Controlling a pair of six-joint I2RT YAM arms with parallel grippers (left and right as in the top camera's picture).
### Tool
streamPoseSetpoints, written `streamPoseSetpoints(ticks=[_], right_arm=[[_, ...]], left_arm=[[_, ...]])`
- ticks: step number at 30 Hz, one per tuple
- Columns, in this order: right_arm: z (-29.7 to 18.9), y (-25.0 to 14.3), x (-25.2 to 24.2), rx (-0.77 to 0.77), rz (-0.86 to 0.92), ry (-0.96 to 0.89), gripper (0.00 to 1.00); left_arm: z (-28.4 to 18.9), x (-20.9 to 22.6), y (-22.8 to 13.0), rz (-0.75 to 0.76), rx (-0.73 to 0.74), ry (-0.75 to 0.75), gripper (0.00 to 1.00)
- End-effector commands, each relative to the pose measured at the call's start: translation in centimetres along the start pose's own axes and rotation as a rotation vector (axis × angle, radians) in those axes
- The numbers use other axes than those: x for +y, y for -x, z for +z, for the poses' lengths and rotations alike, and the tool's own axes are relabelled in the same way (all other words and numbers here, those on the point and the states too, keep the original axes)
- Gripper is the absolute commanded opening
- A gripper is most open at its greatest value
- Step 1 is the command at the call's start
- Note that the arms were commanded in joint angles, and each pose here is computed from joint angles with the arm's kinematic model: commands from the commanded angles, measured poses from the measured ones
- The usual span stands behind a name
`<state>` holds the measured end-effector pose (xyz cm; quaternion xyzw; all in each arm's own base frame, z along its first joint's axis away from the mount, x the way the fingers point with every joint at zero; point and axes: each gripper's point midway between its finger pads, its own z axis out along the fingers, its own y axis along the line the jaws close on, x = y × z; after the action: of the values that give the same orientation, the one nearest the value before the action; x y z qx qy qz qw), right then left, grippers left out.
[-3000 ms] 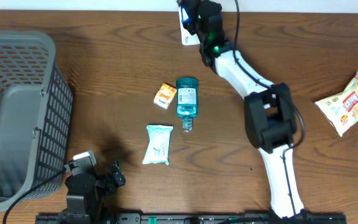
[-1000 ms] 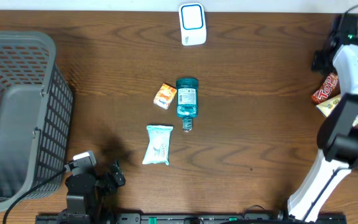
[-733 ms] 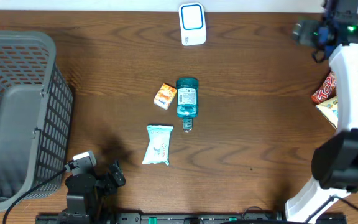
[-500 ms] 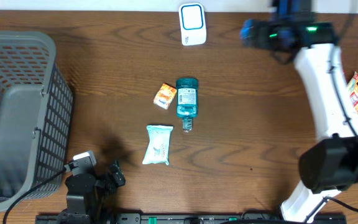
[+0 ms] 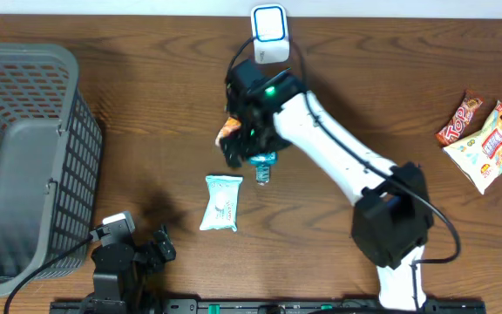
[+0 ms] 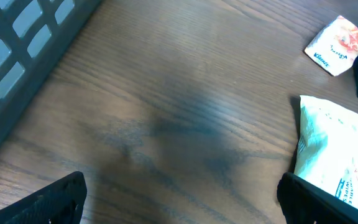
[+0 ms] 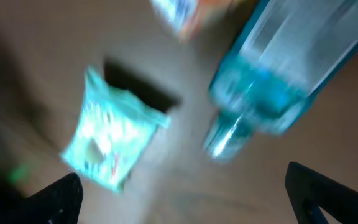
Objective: Scan the item barcode
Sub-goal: 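Reach the right gripper toward the wipes pack near the bottle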
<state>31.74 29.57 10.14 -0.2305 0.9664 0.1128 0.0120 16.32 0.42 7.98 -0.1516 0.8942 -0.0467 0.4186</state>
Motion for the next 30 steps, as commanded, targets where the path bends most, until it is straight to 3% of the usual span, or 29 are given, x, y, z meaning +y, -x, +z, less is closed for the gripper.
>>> streamPoseSetpoints(ticks=[1, 7, 15, 19, 22, 26, 30], right_arm=[[0.9, -2.5, 1.7, 0.094, 0.005, -0.011, 0.99], [1.2, -5.2, 4.2, 0.168, 0.008, -0.033, 0.91], [3.4, -5.0, 8.7, 0.107, -0.076, -0.018, 0.91], [5.4, -4.6, 8.2, 0.047, 0.099, -0.143, 0.81], [6.6, -4.0, 7.5, -0.036, 0.189, -0.255, 0.8], [7.8, -3.3, 7.1, -0.135, 0.185, -0.381, 0.8], [9.8, -3.9, 6.8, -0.124, 0.161, -0.447, 0.8]], left_arm=[[0.0, 0.2, -0.9, 0.019, 0.034, 0.007, 0.98], [0.0, 0.2, -0.9, 0.019, 0.034, 0.006, 0.98], [0.0, 0.2, -0.9, 0.019, 0.034, 0.006, 0.98], [0.0, 0.2, -0.9, 0.019, 0.034, 0.006, 0.98], [0.0, 0.2, -0.9, 0.019, 0.034, 0.006, 0.98], [0.0, 0.2, -0.9, 0.019, 0.034, 0.006, 0.98], [0.0, 0.2, -0.9, 0.019, 0.034, 0.007, 0.98]])
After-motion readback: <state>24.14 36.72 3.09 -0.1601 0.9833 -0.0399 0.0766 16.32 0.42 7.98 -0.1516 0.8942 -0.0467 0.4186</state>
